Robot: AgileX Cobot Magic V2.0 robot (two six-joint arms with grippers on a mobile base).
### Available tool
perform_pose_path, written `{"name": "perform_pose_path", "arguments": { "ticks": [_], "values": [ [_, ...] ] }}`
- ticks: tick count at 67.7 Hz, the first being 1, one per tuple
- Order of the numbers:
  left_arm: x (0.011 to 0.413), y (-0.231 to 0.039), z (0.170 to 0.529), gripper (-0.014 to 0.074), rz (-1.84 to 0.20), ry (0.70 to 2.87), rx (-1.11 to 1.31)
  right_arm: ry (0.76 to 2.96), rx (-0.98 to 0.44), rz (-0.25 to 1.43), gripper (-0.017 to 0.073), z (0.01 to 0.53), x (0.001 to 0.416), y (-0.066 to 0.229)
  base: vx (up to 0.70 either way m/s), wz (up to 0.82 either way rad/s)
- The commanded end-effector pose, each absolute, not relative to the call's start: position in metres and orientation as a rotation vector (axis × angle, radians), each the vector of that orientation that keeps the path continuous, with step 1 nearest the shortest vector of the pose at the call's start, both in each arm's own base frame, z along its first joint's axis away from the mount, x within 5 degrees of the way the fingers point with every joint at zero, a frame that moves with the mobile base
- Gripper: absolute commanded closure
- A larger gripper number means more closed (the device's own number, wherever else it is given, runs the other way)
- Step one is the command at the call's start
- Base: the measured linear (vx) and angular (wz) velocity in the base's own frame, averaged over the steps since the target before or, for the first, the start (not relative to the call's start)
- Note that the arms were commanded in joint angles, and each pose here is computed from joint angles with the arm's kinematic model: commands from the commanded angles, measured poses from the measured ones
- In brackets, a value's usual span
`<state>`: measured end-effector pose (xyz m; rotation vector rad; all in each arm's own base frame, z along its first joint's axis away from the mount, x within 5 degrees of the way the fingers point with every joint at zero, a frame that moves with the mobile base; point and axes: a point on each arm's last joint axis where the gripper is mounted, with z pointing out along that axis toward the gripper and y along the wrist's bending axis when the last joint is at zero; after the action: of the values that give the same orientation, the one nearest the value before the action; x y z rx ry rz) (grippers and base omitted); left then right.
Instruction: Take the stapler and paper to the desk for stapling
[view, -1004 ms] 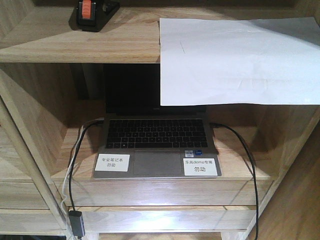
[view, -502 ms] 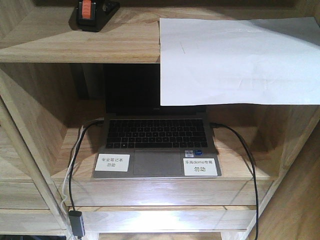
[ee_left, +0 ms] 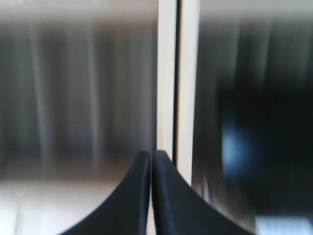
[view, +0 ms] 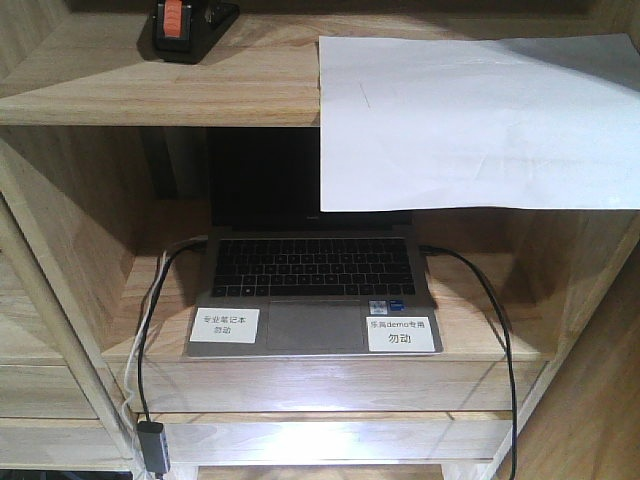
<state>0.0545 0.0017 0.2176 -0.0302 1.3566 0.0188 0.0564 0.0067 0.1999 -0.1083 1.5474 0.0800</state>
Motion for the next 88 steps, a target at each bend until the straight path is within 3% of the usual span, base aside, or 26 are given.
{"name": "perform_pose_path", "arguments": {
  "ticks": [1,21,38,49,75,88],
  "values": [
    [0.047,0.001,0.240,0.0600,0.000,1.159,-0.032,1.493,-0.120,0.074,0.0568,0.199,0.056,0.007,0.00,0.00],
    [0.034,0.001,0.329,0.0600,-0.031,1.132,-0.056,1.493,-0.120,0.074,0.0568,0.199,0.056,0.007,0.00,0.00],
    [0.049,0.002,0.388,0.0600,-0.033,1.354,-0.077,1.493,-0.120,0.074,0.0568,0.199,0.056,0.007,0.00,0.00],
    [0.061,0.003,0.389,0.0600,-0.029,1.464,-0.084,1.493,-0.120,0.074,0.0568,0.199,0.056,0.007,0.00,0.00],
    [0.064,0.003,0.386,0.0596,-0.034,1.500,-0.092,1.493,-0.120,0.074,0.0568,0.199,0.056,0.007,0.00,0.00],
    [0.064,0.003,0.387,0.0503,0.009,1.492,-0.052,1.493,-0.120,0.074,0.0568,0.199,0.056,0.007,0.00,0.00]
  ]
}}
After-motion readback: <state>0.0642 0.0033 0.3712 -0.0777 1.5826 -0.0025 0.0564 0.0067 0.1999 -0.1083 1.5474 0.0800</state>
